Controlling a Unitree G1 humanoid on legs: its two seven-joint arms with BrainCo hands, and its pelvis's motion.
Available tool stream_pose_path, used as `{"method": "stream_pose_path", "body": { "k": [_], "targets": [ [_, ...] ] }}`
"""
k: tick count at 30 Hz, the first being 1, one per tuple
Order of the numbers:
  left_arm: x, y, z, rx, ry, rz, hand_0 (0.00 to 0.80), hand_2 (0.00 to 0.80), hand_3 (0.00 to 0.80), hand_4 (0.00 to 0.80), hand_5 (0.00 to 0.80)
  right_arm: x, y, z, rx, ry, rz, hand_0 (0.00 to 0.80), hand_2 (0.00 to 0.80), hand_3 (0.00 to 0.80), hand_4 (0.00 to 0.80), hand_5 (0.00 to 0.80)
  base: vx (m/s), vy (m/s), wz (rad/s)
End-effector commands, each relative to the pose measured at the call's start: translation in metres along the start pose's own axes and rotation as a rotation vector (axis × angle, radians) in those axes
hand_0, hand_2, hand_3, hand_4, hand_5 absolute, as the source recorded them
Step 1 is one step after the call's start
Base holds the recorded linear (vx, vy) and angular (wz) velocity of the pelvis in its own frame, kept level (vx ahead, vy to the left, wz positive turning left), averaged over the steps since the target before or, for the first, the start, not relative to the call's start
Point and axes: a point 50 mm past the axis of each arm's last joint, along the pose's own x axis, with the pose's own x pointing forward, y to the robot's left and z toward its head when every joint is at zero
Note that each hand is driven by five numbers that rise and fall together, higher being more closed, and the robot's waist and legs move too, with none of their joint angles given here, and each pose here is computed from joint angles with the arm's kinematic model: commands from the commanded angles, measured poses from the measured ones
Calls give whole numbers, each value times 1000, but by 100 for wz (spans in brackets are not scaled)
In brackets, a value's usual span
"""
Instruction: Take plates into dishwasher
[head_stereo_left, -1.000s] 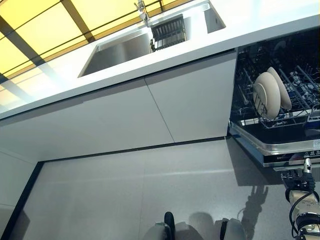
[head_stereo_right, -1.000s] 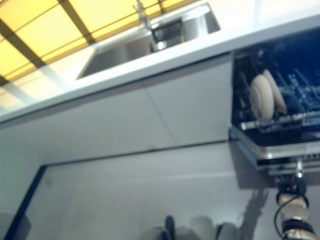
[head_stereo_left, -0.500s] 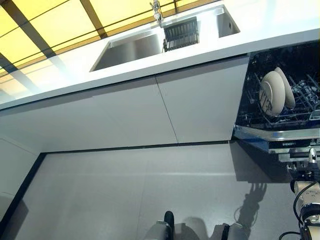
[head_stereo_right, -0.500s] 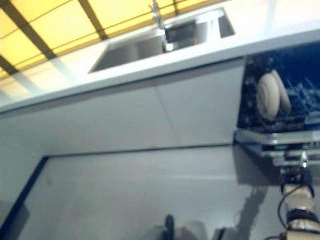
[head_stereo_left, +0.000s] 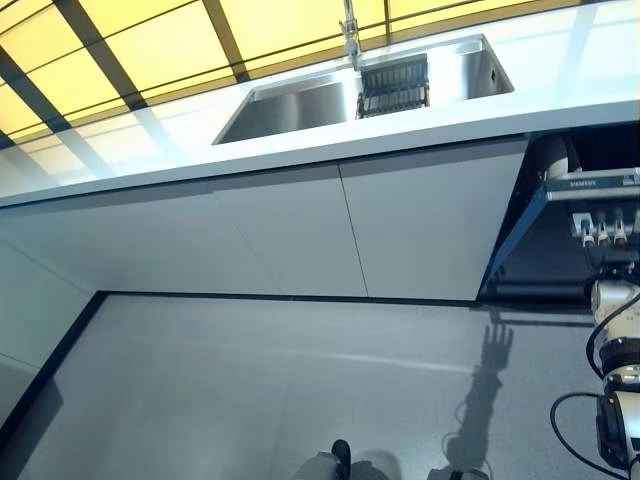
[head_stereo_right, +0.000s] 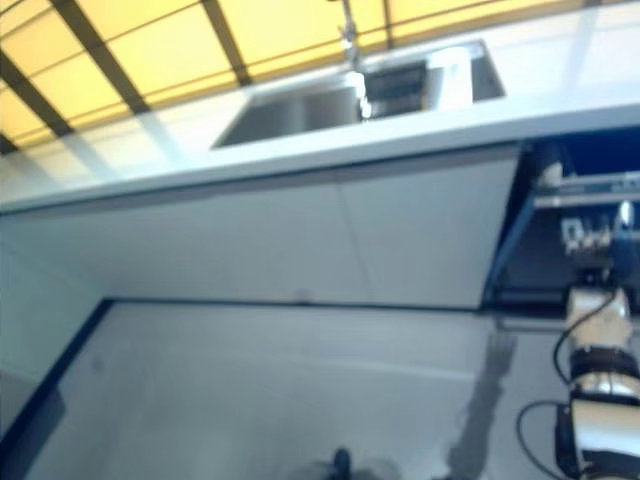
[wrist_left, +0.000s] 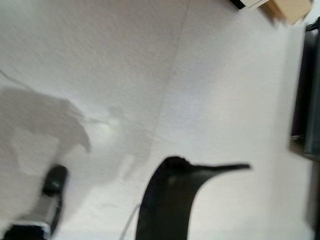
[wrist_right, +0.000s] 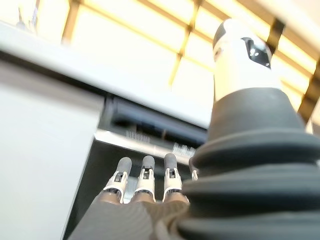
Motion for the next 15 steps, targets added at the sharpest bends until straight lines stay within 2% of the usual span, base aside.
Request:
{"method": "stream_pose_path", "body": {
  "k": [1, 7, 13, 15],
  "targets": [
    [-6, 26, 12, 76, -16, 73, 0, 0, 0, 0, 0, 8, 32, 13, -47, -22, 116, 0, 0, 0, 0, 0, 0, 0, 0],
    [-6, 26, 16, 78, -22, 76, 0, 0, 0, 0, 0, 5, 19, 7, -63, 19, 83, 0, 0, 0, 0, 0, -31, 0, 0],
    [-5, 24, 24, 86, -63, 80, 0, 0, 0, 0, 0, -17, -38, -20, -113, 169, -61, 0, 0, 0, 0, 0, 12, 0, -8],
    [-5, 24, 25, 87, -64, 80, 0, 0, 0, 0, 0, -18, -41, -21, -113, 174, -64, 0, 0, 0, 0, 0, 21, 6, -6]
  ]
}}
